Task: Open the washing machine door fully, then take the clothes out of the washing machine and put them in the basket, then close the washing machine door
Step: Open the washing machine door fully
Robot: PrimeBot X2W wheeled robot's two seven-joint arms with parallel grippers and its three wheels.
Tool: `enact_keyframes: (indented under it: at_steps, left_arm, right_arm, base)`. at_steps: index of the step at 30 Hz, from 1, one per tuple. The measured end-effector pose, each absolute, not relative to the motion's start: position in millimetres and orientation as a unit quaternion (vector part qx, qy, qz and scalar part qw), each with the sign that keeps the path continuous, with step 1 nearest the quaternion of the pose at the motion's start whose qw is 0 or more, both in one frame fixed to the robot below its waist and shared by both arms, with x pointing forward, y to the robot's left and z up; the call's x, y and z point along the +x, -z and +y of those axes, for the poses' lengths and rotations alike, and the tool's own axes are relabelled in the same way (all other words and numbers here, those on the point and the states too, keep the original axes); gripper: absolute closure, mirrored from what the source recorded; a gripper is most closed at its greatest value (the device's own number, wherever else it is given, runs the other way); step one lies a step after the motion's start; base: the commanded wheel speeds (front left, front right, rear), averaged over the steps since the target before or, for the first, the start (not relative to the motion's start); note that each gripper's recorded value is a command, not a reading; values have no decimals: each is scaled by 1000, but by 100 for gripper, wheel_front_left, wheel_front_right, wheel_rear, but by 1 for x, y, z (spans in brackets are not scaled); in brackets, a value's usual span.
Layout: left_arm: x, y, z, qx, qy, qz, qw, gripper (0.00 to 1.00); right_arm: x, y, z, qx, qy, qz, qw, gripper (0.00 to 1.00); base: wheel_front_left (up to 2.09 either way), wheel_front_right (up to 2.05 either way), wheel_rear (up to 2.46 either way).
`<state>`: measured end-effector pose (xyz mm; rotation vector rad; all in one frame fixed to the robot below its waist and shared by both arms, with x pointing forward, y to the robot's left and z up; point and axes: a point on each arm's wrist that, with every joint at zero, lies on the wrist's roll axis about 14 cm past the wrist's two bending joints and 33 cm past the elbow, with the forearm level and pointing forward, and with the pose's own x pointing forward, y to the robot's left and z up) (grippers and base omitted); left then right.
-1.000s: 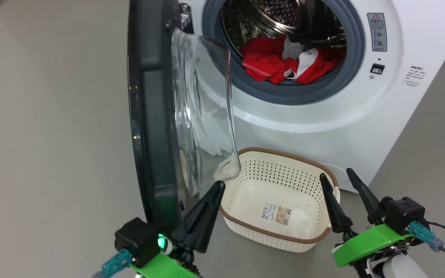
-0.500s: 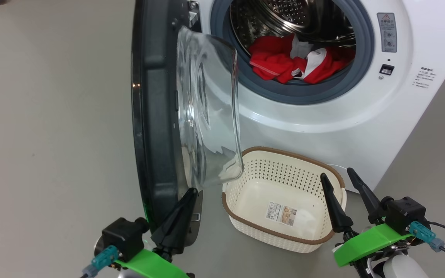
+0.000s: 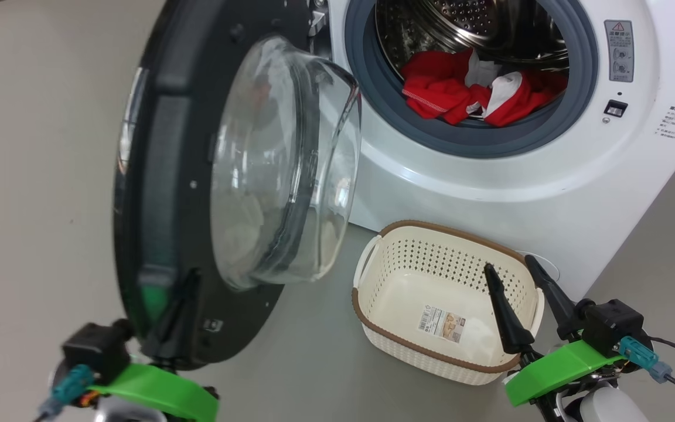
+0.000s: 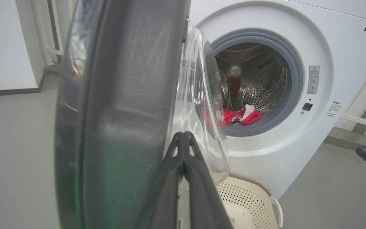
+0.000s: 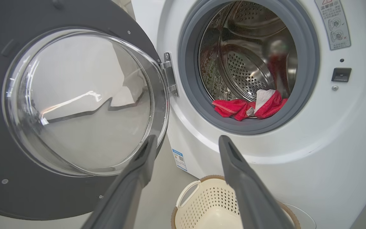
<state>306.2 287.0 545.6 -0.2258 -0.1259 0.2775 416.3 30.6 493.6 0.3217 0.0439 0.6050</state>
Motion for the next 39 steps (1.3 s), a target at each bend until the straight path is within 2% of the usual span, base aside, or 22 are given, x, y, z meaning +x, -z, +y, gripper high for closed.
enact_keyframes:
  at_steps: [17, 39]
  left_arm:
    - [287, -527, 373, -89, -247, -34, 964, 100]
    - [308, -522, 444, -70, -323, -27, 943, 100]
  right_arm:
    - [427, -479, 26, 147, -289, 32, 945, 0]
    - [445, -453, 11, 126, -276, 49, 952, 0]
  base:
    - [0, 0, 0]
    - [0, 0, 0]
